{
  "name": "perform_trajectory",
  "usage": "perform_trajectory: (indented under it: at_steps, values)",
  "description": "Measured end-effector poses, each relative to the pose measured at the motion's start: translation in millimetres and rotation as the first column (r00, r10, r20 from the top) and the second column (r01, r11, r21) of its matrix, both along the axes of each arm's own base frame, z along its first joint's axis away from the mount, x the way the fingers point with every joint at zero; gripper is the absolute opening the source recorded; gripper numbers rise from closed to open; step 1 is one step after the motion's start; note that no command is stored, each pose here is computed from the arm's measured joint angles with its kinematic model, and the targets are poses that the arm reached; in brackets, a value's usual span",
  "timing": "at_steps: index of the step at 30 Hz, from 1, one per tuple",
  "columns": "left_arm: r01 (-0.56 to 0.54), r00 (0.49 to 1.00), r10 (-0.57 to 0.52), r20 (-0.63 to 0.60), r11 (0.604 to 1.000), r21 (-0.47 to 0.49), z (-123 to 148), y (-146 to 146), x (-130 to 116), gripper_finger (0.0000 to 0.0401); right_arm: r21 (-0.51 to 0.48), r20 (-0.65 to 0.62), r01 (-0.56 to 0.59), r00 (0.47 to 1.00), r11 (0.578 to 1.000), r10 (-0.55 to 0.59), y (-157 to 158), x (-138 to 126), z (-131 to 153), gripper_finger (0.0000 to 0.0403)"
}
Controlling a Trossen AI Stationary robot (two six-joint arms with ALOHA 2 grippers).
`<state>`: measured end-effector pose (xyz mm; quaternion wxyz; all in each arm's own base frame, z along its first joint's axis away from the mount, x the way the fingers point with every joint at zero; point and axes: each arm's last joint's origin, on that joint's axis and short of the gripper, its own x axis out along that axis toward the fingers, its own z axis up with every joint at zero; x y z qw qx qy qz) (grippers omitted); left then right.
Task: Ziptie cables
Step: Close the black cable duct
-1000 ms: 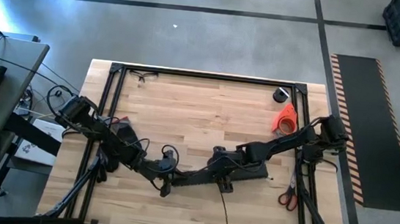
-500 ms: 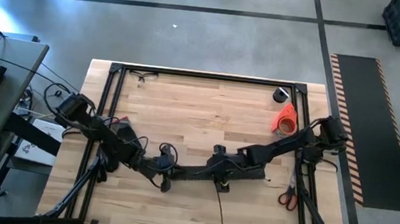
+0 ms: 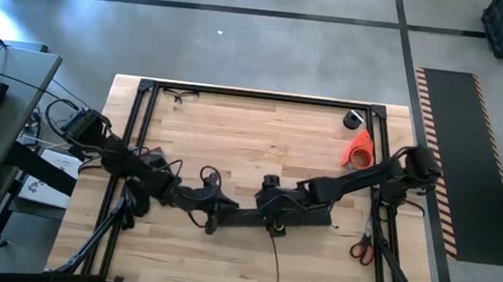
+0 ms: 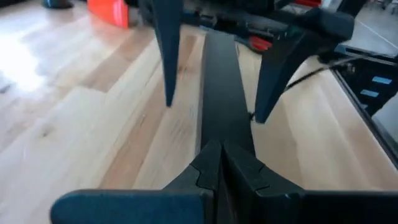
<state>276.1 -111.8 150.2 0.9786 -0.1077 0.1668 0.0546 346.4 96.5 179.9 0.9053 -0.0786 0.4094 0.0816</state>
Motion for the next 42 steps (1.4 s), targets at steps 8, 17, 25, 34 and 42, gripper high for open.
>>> perform_trajectory:
  at_steps: [8, 17, 25, 34, 42]
  values:
    - [0.085, 0.994, -0.096, 0.044, 0.972, 0.219, 21.4, -5.2, 18.5, 0.0000, -0.036, -0.075, -0.006, 0.997, 0.999, 0.003, 1.1, -19.0, 25.2, 0.0357]
    - [0.200, 0.972, -0.151, -0.180, 0.932, 0.301, 10.9, -10.5, 57.1, 0.0079, -0.061, -0.162, 0.015, 0.986, 0.998, -0.024, 22.6, -20.7, -2.2, 0.0355]
    - [0.196, 0.965, -0.141, -0.222, 0.948, 0.251, 0.1, 6.5, 70.8, 0.0201, -0.092, -0.170, 0.109, 0.978, 0.990, -0.124, 19.2, -18.5, -10.4, 0.0355]
    - [0.202, 0.950, -0.165, -0.266, 0.972, 0.118, -19.1, 22.4, 78.6, 0.0231, -0.101, -0.223, 0.127, 0.964, 0.987, -0.147, 13.4, -11.5, -31.8, 0.0355]
    - [0.205, 0.948, -0.176, -0.266, 0.975, 0.086, -25.9, 20.7, 80.7, 0.0230, -0.067, -0.262, 0.161, 0.949, 0.985, -0.173, 7.8, -7.3, -43.8, 0.0325]
